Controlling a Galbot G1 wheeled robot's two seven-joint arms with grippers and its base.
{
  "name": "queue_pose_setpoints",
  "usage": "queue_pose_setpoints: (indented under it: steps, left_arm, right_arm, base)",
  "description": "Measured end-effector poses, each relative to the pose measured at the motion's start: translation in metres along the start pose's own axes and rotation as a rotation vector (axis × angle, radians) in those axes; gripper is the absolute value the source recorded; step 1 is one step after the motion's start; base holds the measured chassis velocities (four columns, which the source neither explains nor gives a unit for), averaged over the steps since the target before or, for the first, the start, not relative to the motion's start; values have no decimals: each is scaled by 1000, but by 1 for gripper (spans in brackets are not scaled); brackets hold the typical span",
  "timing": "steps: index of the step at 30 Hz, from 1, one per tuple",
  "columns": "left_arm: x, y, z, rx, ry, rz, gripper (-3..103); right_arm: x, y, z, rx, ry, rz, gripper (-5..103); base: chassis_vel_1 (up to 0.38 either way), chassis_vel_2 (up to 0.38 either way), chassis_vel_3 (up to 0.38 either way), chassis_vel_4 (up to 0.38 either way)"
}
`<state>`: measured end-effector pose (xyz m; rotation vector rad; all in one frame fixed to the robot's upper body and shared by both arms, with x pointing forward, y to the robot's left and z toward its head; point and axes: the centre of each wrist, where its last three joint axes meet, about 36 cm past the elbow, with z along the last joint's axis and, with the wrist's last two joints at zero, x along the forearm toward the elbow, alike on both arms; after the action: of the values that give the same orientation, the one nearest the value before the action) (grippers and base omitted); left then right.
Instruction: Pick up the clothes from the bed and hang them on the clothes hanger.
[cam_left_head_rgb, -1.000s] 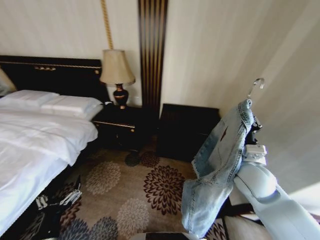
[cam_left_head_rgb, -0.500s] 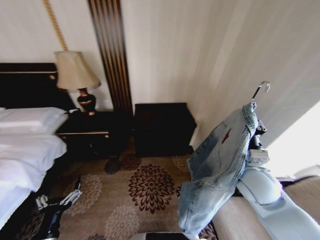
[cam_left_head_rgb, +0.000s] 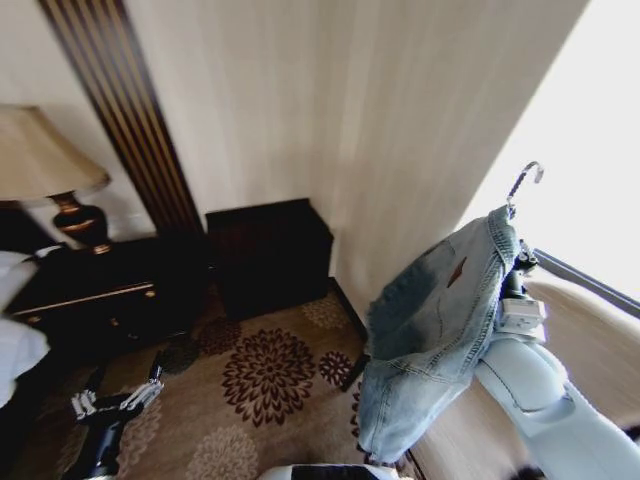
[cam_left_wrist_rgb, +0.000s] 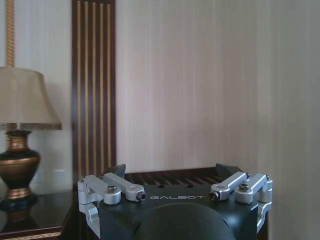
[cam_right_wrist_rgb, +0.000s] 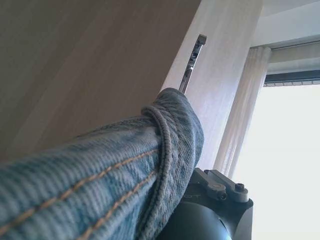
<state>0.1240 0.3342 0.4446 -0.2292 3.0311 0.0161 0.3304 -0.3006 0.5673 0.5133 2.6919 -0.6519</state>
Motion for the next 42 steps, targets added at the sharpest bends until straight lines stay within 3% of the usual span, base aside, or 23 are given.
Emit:
queue_pose_setpoints:
  steps: [10,42]
  left_arm:
    - [0,0,0,0,0,0,100]
    - [0,0,0,0,0,0,100]
  right_arm:
    - [0,0,1,2,-2,0,21]
    - [9,1,6,10,22,7,21]
  base:
    - [72,-318,-316,64]
    - [-81,-140,-169,-105]
